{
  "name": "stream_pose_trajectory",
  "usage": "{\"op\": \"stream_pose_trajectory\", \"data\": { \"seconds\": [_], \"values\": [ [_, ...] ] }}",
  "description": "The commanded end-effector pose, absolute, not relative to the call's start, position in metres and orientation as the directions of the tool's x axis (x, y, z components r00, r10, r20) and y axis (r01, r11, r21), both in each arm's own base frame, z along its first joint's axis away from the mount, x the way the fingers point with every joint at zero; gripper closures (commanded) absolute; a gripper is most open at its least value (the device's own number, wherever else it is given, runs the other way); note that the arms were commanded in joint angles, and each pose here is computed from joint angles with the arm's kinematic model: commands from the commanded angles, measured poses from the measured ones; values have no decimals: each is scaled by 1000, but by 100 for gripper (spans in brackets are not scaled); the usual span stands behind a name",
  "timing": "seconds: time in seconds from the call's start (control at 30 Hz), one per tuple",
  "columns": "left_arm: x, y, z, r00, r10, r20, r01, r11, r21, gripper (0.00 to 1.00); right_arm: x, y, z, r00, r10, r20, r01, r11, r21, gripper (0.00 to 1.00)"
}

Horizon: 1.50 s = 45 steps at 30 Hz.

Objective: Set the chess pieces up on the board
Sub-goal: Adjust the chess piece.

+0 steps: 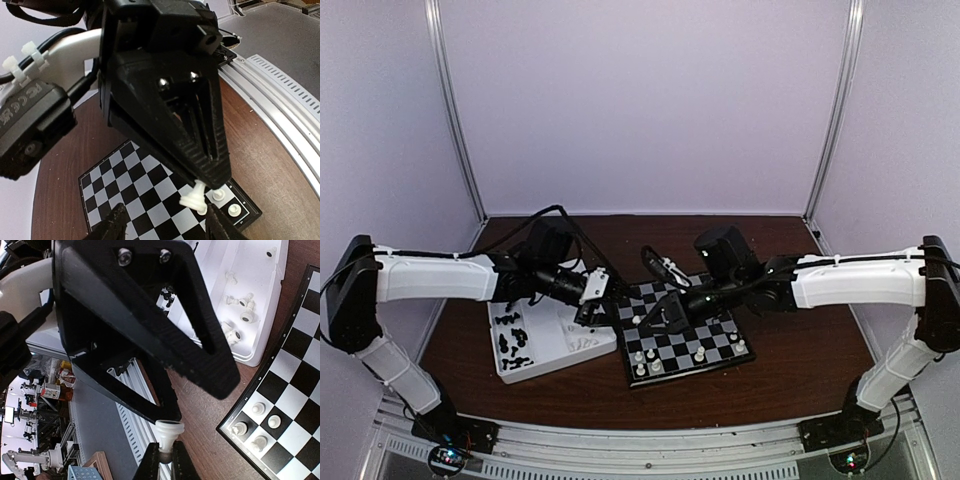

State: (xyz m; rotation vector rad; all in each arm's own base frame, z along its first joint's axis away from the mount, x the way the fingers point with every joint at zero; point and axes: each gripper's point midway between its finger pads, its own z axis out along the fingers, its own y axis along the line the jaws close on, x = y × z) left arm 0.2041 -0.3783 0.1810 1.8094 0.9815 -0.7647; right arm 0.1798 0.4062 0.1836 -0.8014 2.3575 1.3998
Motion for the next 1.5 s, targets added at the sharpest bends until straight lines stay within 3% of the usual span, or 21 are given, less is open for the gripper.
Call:
{"op": "stream_pose_trajectory", "data": {
  "seconds": [0.0,0.2,0.43,0.6,0.73,0.9,1.13,1.47],
  "values": [
    [198,-386,187,513,247,-822,844,-322,429,47,184,414,195,-800,-308,-515,-597,334,729,95],
    [198,-385,180,524,259,-811,836,-336,434,48,191,412,192,-812,-288,-507,-582,339,739,95],
    [196,-387,179,534,244,-809,826,-355,438,64,195,415,189,-820,-287,-496,-571,334,750,95],
    [197,-388,178,538,248,-806,824,-358,440,68,199,414,186,-827,-281,-487,-561,338,756,94],
    [199,-389,175,538,256,-803,825,-357,439,80,202,413,185,-830,-274,-486,-556,339,759,94],
    [202,-390,171,537,265,-800,827,-352,438,81,209,410,185,-836,-254,-487,-549,347,760,93],
    [213,-396,165,479,310,-822,869,-303,392,85,220,403,181,-843,-203,-497,-536,376,756,76],
    [252,-403,180,324,327,-888,940,-8,341,85,238,387,187,-839,-20,-543,-499,427,755,61]
  ]
}}
